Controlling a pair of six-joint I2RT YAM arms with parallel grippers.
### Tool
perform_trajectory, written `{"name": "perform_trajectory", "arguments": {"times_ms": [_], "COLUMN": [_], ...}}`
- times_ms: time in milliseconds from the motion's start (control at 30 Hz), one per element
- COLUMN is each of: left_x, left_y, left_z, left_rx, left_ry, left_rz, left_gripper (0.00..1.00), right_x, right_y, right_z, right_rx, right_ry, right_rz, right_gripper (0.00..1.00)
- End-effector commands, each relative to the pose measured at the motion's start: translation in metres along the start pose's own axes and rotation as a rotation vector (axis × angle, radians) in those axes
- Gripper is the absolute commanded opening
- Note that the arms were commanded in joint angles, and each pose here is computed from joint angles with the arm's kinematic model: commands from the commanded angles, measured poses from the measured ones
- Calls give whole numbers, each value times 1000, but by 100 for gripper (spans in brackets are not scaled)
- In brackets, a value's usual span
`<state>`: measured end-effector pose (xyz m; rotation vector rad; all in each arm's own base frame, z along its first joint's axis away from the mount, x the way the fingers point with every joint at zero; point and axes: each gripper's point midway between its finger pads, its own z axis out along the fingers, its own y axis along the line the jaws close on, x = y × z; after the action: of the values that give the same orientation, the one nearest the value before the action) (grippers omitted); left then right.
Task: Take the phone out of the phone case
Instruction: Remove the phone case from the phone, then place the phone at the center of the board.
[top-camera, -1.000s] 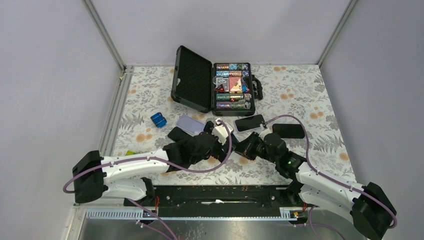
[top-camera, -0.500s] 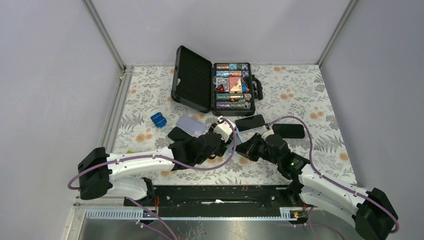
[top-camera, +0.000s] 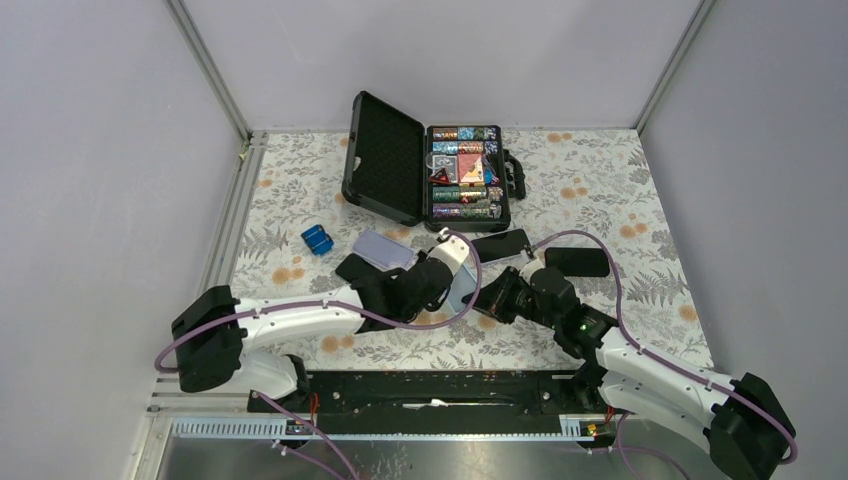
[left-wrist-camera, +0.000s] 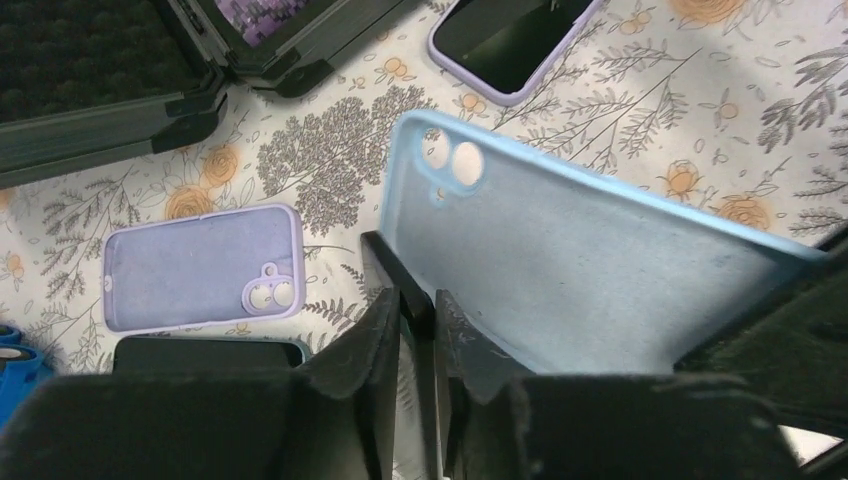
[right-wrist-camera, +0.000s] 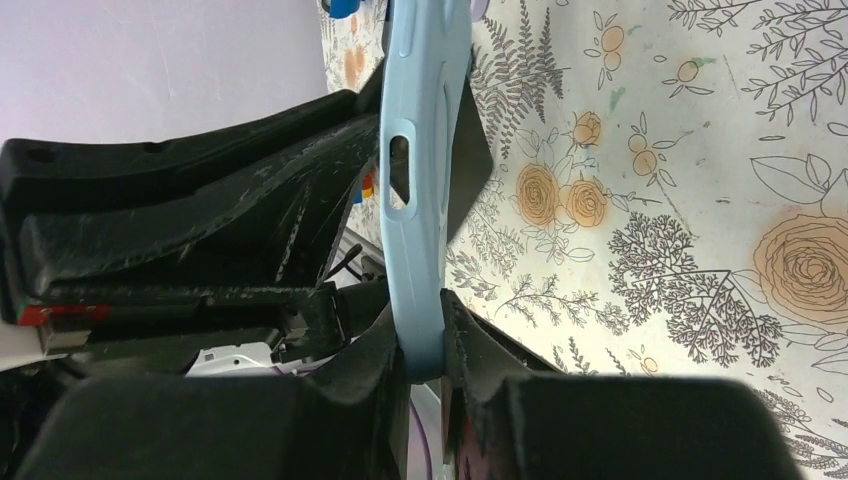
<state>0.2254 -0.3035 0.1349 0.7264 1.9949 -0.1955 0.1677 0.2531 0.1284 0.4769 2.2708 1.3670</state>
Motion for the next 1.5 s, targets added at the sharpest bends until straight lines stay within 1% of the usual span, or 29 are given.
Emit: {"name": "perform_trajectory", "arguments": {"times_ms": [0, 33, 167, 233, 300, 400, 467, 567, 667, 733, 867, 967, 1133, 1233, 1267, 1333, 1467], "left_x": [-22, -20, -8, -5, -2, 3, 7, 13, 8, 5, 10, 21, 44, 64, 73, 89, 101], "left_y": [7, 7, 10, 11, 11, 13, 11, 7, -4, -14, -33, -42, -57, -64, -66, -69, -84], "left_z": [2, 3, 7, 7, 6, 6, 4, 0, -10, -16, -24, -23, -11, -2, -1, 0, -3], "left_rx": [-31, -30, -39, -35, -29, -33, -12, 33, 120, 188, 263, 254, 193, 147, 142, 142, 203], "left_ry": [-35, -29, -7, -5, -3, 4, 14, 3, -62, -106, -171, -188, -137, -58, -27, 18, 37], "left_rz": [-38, -40, -58, -66, -63, -57, -39, -29, -28, -4, 85, 164, 321, 404, 420, 434, 400], "left_gripper": [2, 0, 0, 2, 0, 0, 0, 0, 0, 0, 0, 0, 0, 1, 5, 8, 20], "right_x": [-4, -5, -5, -4, -2, -3, -7, -18, -38, -46, -51, -51, -52, -54, -53, -52, -53], "right_y": [27, 24, 10, 5, -3, -11, -19, -43, -58, -64, -74, -84, -92, -93, -92, -88, -85], "right_z": [-2, -1, 7, 12, 18, 21, 21, 13, 2, -4, -6, -7, -7, -7, -7, -6, -4], "right_rx": [-100, -89, -45, -29, -7, 15, 49, 160, 249, 283, 306, 326, 324, 314, 305, 283, 262], "right_ry": [-13, -20, -23, -13, -6, -11, -38, -102, -204, -236, -242, -230, -225, -222, -219, -211, -209], "right_rz": [-49, -52, -51, -49, -45, -40, -54, -113, -180, -204, -206, -203, -176, -158, -152, -145, -133], "right_gripper": [0, 0, 0, 0, 0, 0, 0, 0, 0, 0, 0, 0, 0, 0, 0, 0, 0]}}
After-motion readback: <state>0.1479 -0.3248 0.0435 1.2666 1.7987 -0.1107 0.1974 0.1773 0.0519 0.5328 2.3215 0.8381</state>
